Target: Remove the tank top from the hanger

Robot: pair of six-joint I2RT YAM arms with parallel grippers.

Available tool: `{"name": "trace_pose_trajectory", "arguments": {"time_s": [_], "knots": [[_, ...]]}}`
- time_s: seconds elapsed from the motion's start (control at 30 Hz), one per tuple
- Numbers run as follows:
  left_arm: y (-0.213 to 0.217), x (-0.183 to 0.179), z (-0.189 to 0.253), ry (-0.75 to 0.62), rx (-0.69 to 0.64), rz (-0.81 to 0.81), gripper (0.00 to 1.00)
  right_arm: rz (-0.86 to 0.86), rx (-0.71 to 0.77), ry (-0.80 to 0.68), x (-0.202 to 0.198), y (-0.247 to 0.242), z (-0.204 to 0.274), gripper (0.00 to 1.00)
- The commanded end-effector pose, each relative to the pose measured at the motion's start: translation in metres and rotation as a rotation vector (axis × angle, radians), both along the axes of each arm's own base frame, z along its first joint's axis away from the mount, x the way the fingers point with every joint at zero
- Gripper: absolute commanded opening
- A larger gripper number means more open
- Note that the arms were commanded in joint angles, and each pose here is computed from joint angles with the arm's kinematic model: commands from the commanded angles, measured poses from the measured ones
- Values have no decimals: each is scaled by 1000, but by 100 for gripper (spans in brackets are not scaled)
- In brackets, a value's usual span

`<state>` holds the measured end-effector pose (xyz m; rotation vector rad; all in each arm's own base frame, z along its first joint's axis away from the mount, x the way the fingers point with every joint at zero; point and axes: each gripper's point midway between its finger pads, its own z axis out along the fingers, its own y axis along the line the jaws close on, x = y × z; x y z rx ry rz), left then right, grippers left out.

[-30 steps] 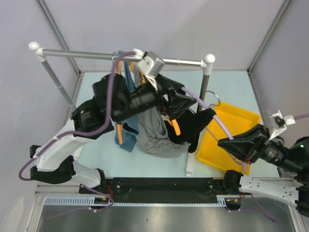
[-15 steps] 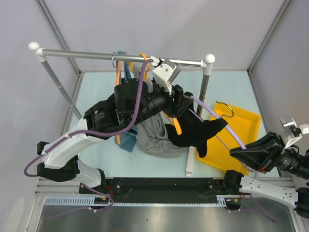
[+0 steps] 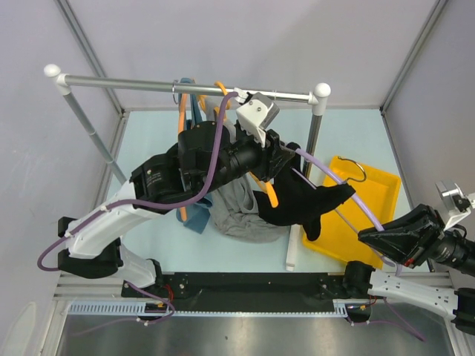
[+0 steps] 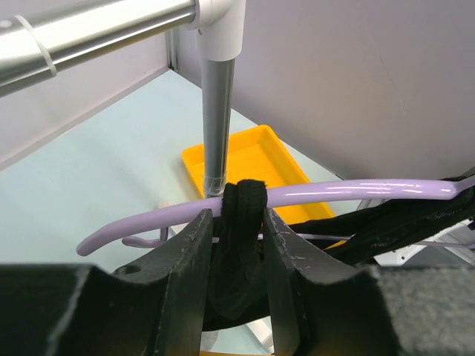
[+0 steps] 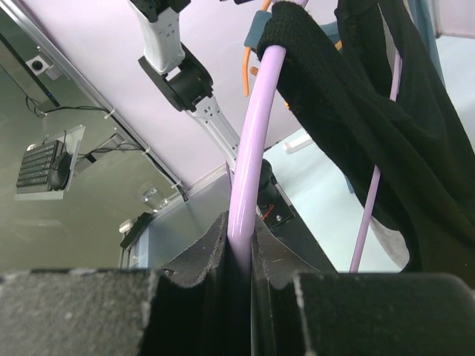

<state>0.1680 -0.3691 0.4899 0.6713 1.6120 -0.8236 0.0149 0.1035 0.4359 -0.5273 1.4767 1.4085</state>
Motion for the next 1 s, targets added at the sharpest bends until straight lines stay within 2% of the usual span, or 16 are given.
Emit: {"name": "trace_pose_trajectory", "arguments": {"time_s": [0.0,0.2,0.43,0.7,0.97], "knots": [[5,-9,8,-23,-15,-42,38,17,163,-67,-10,-19,42,0],[0,-7,6,-25,-9,-43,27,34,162,-56,-13,-17,40,0],[19,9,16,-61,-21,75,0,33,139,-51,-16,-26,32,0],[24,14,21,-70,-27,113,0,31,151,-51,-20,-37,29,0],[46,35,16,-87,16,279,0,64,161,-68,-30,-49,31,0]]}}
